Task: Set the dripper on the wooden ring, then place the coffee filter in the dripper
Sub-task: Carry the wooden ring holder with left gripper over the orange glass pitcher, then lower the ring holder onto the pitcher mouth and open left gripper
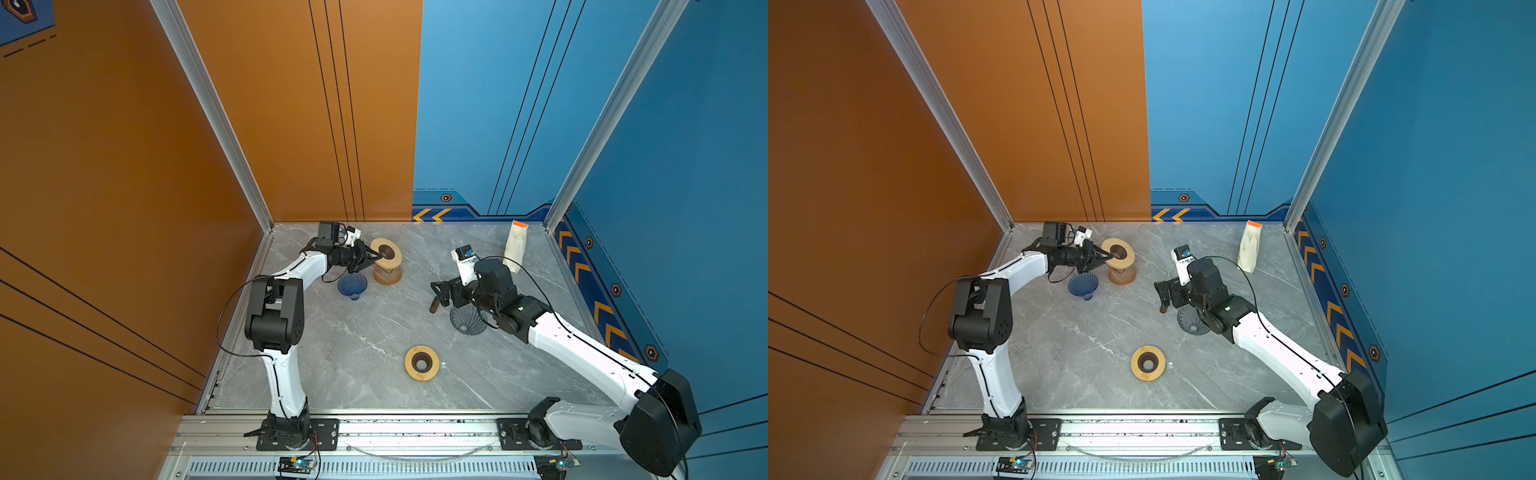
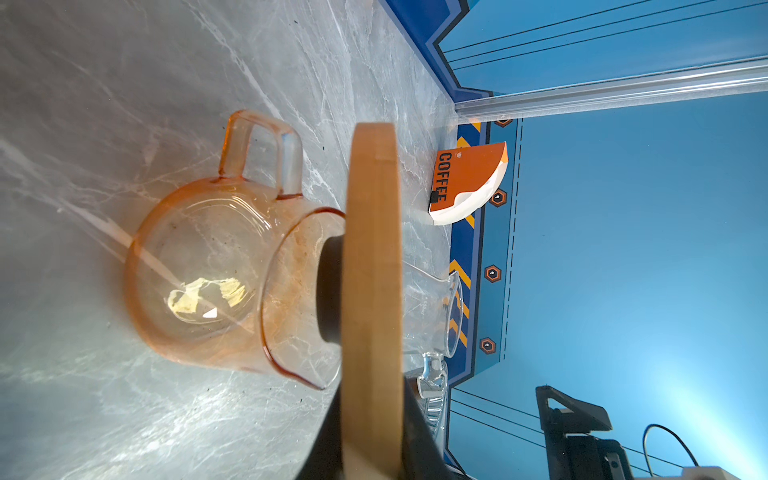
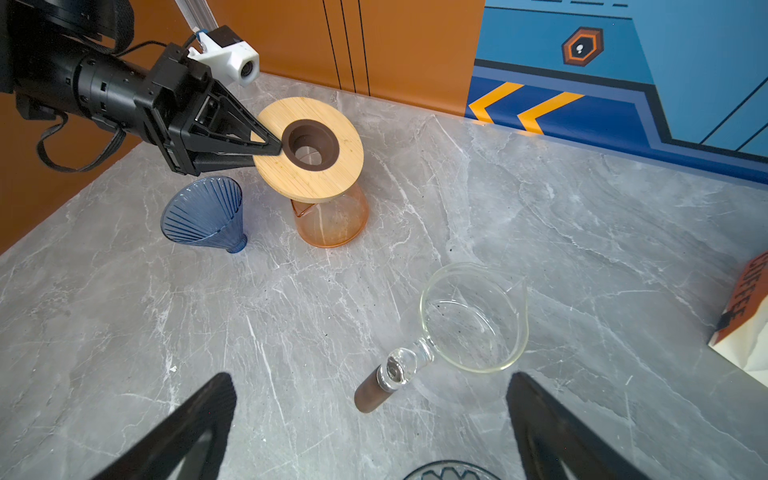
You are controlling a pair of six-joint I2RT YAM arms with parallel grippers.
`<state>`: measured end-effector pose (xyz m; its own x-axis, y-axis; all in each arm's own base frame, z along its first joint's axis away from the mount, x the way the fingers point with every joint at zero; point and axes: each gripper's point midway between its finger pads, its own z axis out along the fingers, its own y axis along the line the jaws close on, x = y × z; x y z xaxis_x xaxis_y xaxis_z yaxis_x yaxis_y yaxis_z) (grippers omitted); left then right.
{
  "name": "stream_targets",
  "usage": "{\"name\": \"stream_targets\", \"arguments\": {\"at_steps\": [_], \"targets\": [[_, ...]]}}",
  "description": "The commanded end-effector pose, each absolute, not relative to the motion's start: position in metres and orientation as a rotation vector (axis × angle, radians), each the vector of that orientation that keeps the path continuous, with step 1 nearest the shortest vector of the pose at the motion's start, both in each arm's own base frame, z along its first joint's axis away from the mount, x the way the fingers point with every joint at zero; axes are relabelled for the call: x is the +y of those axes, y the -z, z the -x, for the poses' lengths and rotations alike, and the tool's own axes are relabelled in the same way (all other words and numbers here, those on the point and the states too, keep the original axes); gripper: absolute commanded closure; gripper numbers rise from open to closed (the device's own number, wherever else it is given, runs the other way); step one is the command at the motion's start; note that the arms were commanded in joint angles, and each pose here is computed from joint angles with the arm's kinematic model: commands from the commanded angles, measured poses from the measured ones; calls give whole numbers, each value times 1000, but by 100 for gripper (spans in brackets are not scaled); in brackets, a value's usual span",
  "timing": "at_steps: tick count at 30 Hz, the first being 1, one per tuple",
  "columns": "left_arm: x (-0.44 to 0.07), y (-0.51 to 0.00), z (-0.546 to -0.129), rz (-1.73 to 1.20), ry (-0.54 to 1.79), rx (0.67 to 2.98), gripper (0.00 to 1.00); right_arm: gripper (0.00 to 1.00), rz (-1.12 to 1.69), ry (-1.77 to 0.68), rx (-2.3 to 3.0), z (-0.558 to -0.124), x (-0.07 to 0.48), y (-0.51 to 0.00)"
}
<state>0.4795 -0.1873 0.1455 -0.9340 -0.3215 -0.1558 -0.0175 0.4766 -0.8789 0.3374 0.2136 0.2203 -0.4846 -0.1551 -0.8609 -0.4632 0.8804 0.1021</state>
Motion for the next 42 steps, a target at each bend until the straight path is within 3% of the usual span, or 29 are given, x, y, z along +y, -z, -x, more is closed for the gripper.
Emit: {"name": "stream_targets", "arguments": {"at_steps": [1, 13, 42], "targets": [[-185, -139, -483, 296, 1461, 2428, 81, 0, 456, -359, 2066, -335, 209, -224], [-179, -130, -481, 329, 1451, 2435, 71, 0, 466, -340, 2061, -333, 206, -225], [-150, -139, -485, 371, 1374, 2408, 67, 0, 470, -342, 2047, -333, 207, -229]]}}
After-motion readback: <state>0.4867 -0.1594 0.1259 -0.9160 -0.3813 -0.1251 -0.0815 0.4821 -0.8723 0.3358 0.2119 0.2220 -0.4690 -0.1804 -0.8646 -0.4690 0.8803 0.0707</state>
